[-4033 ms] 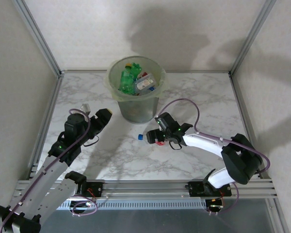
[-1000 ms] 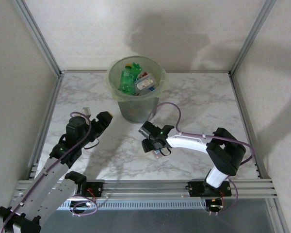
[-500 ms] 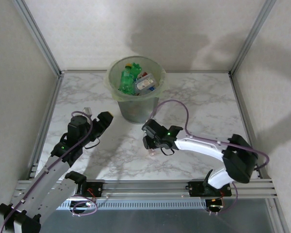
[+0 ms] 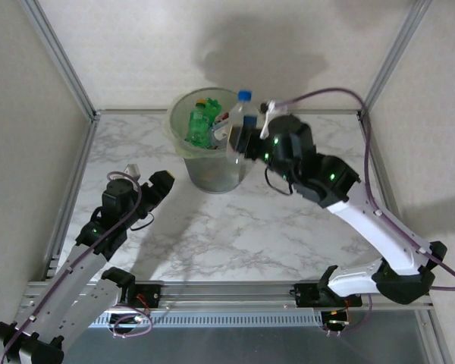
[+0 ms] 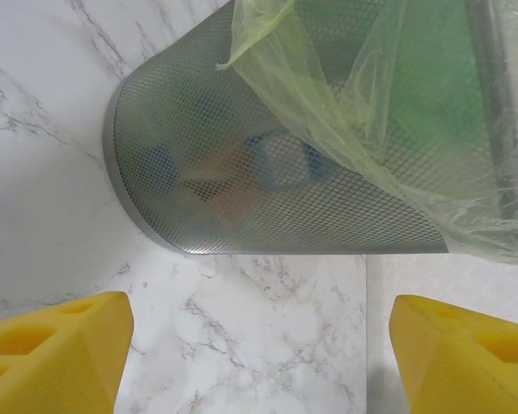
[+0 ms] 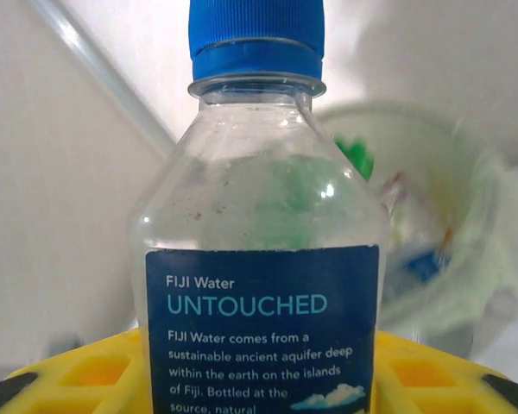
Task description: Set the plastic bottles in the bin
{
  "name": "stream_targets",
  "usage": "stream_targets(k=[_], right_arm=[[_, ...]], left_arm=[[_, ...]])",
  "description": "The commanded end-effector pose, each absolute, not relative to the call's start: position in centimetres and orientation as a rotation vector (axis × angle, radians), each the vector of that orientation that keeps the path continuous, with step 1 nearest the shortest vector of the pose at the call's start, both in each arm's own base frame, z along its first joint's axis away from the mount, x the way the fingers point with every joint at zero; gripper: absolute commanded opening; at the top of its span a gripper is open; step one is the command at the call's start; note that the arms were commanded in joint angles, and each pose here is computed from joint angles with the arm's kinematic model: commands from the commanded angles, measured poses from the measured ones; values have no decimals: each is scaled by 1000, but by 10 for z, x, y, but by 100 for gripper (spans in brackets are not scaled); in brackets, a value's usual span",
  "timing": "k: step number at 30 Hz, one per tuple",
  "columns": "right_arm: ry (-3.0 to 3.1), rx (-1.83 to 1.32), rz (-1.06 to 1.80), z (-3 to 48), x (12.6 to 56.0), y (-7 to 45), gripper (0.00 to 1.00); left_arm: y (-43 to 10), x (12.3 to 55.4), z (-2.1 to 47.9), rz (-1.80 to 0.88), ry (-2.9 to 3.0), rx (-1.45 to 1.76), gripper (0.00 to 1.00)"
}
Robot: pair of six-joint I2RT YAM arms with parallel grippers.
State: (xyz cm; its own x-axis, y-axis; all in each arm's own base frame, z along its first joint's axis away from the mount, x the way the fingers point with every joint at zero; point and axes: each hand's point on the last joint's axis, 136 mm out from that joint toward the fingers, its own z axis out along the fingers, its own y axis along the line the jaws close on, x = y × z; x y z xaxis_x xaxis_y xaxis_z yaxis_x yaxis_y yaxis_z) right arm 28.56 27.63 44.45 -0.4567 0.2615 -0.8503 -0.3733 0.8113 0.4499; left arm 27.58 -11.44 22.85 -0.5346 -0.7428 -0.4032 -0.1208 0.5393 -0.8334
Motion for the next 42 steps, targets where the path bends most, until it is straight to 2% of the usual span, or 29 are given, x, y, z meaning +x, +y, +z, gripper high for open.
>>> stream_targets(k=[1, 8, 21, 27, 34, 37, 38, 40, 42], right_arm=[[1910, -16, 651, 442, 323, 284, 46], [1934, 140, 670, 426, 368, 297, 46], [2024, 212, 632, 383, 414, 306, 46], [2083, 183, 713, 363, 418, 328, 48], [2136, 137, 781, 353, 412, 344, 66], [2147, 148, 767, 350, 408, 338, 83], [2141, 149, 769, 352, 407, 336, 86], [2129, 149, 772, 356, 404, 333, 85], [2117, 146, 772, 362, 403, 331, 79]], left_arm=[[-110, 276, 241, -988, 1948, -690, 78], [-111, 276, 241, -988, 1950, -685, 78], [-112, 277, 234, -985, 1964, -677, 77], [-113, 277, 230, -987, 1967, -680, 77], [-111, 278, 232, -971, 1969, -672, 77], [-111, 278, 232, -971, 1967, -674, 77], [-112, 279, 232, -973, 1966, -672, 77], [-112, 279, 232, -977, 1967, -672, 77], [-112, 279, 233, -979, 1966, -671, 77]])
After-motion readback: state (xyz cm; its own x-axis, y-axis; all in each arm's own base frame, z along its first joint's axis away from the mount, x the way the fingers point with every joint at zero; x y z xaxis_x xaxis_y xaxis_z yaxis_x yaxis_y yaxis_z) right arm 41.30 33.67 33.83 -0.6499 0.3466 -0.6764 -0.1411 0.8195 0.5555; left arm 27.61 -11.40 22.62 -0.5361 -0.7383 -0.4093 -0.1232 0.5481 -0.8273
